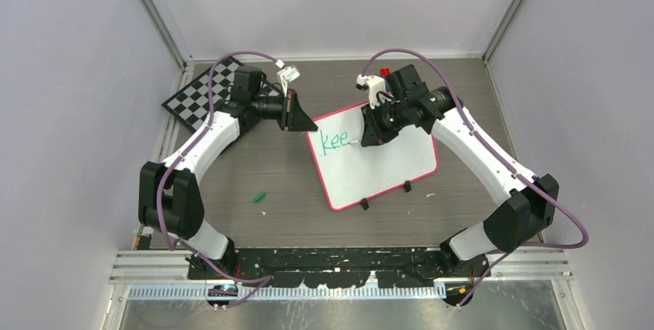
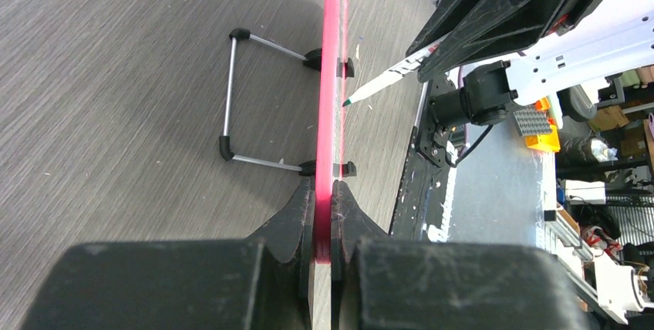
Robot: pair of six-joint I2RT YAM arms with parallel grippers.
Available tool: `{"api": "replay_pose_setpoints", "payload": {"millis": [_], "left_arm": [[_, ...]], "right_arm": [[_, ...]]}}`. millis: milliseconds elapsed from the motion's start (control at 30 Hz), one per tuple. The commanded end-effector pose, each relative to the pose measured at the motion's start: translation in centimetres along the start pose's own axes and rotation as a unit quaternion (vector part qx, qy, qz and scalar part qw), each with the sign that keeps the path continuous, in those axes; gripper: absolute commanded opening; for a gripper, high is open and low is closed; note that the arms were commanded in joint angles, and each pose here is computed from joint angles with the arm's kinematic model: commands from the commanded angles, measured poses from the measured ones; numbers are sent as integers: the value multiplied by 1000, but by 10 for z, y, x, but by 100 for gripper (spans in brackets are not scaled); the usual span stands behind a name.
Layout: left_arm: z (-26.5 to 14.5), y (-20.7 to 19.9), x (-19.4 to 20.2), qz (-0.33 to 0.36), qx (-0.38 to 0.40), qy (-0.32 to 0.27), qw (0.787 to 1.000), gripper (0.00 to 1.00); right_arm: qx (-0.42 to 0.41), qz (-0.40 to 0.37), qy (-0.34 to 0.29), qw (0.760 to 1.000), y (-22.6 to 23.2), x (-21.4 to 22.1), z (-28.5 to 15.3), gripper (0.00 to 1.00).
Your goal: Write a sentence on the whiteboard
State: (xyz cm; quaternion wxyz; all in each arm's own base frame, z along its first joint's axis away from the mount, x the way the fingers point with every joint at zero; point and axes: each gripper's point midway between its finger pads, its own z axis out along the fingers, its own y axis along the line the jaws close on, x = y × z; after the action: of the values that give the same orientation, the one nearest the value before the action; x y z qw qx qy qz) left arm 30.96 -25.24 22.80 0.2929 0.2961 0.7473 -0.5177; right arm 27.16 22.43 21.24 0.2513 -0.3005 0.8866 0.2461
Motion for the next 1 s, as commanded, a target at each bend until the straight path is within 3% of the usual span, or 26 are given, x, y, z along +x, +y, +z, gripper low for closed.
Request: {"api": "replay_pose_setpoints", "payload": {"millis": [0, 400, 967], "left_arm": [[-2, -8, -3, 14, 13, 10, 1000, 0], [-3, -6, 4, 33, 36, 68, 997, 0], [1, -11, 10, 39, 38, 88, 995, 0]], "right_arm": [[-31, -35, -58, 997, 22, -27, -33, 0], [-33, -56, -80, 995, 20, -26, -56, 0], [15, -33, -77, 996, -2, -38, -24, 0]]}}
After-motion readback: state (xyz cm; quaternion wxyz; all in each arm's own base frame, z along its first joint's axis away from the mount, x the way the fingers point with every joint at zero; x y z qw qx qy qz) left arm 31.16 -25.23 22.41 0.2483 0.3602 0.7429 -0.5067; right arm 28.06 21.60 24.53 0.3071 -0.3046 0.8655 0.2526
